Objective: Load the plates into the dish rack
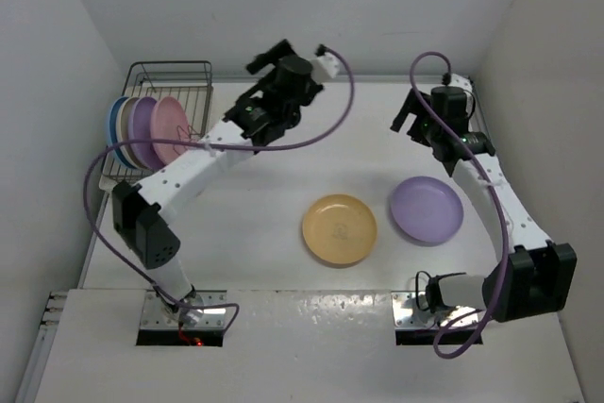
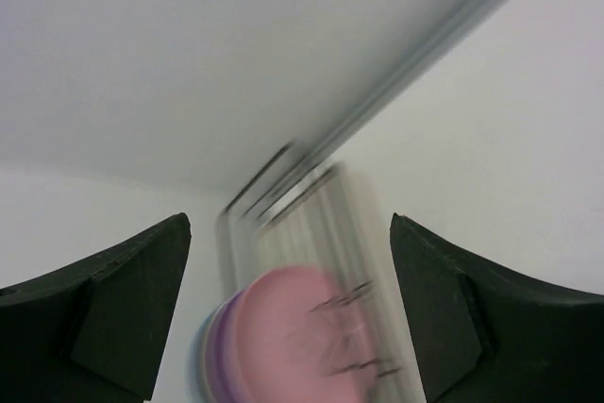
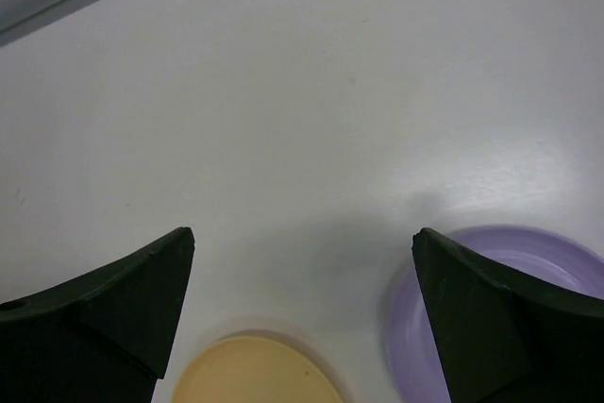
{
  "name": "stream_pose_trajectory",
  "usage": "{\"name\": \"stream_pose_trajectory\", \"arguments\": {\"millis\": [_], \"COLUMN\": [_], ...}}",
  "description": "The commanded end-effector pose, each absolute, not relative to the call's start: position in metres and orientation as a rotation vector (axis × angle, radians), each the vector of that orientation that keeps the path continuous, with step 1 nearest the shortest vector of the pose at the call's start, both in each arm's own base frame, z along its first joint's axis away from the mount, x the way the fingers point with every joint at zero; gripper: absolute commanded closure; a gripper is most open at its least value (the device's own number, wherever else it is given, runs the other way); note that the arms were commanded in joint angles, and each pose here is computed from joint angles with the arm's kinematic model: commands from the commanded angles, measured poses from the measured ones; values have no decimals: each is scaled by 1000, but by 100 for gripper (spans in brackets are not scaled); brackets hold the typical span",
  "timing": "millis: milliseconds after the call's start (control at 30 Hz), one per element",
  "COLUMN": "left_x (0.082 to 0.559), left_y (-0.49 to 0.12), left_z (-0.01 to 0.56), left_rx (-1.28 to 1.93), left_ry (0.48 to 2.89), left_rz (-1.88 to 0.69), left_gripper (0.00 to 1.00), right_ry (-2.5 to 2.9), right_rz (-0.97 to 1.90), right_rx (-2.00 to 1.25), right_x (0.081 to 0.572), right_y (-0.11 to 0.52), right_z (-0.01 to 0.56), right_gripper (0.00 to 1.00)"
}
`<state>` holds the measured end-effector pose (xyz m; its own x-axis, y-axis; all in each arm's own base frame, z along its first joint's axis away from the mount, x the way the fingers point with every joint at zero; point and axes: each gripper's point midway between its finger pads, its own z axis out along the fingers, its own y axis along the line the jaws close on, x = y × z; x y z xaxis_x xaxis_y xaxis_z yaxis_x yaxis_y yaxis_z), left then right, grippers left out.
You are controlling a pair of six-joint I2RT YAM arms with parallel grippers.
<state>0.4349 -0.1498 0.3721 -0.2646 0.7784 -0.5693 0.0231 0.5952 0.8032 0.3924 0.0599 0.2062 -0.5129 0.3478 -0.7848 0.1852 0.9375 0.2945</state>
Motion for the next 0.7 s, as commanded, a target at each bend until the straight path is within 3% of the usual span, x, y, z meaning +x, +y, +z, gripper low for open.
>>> {"name": "stream_pose_trajectory", "arguments": {"millis": [0,133,333,467,667], "left_x": [429,389,330,319,314], "left_y": [-258,-400,-517,-556,-569], "left_z": [321,264,215,166,84], "left_rx": [909,1155,1282,1198,1179], "left_ry": [1750,1812,1809,1929,2078], "left_rz": [432,-339,-962,-1094,-909], "left_gripper": [9,9,16,18,18], "right_ry": [1978,1936,1907,1909,1931], "right_rz": [70,-141,-230,-268,-290], "right_rx": [663,809,833,837,791], "right_x": [371,322,281,254,238], "right_y": [4,-43,-60,-65,-67], "right_z": [252,250,247,249,251], "right_gripper": [1,1,1,1,1]}}
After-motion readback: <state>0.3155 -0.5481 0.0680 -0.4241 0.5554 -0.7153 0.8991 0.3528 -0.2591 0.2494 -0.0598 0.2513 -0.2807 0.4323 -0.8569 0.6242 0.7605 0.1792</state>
